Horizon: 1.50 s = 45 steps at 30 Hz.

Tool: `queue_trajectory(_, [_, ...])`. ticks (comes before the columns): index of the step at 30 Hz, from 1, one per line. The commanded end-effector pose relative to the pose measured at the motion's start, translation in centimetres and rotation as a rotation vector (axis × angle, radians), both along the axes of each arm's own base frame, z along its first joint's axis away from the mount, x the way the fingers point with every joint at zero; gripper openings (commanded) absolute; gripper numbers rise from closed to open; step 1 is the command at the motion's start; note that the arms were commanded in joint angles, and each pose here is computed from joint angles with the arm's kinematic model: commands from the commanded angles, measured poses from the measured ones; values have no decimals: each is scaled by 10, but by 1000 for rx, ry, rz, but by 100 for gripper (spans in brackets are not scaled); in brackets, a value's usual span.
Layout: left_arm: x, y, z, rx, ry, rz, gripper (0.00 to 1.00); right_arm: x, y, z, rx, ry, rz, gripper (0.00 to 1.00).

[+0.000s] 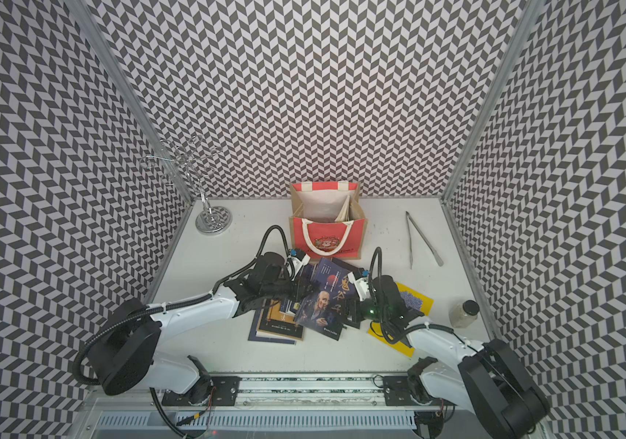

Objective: Put the books into the canvas bag
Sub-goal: Pick up the book from the book.

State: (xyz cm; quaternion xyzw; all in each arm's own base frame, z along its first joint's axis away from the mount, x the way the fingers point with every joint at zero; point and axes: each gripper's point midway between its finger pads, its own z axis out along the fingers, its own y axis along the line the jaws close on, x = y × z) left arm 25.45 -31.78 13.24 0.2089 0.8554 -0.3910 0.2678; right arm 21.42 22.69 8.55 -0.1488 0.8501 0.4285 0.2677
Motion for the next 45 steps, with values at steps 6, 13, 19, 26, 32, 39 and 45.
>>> queue_trajectory(6, [-6,41,58,181,-227,-64,0,15,2,93,54,-335,-9,97])
queue_trajectory(13, [-33,62,144,112,-586,-145,0,21,-40,214,168,-752,-254,98])
queue_trajectory(19, [-47,79,178,169,-728,-195,0,0,-15,249,159,-895,-24,96])
queue_trajectory(26, [-67,79,184,198,-818,-347,0,-12,12,254,107,-913,196,94])
queue_trajectory(32, [-74,76,184,231,-903,-439,0,-18,36,241,-22,-884,303,98])
queue_trajectory(39, [-84,81,186,211,-970,-482,0,-19,43,215,-240,-892,345,99])
queue_trajectory(45, [-114,87,206,103,-1063,-517,0,-17,40,221,-259,-964,330,99])
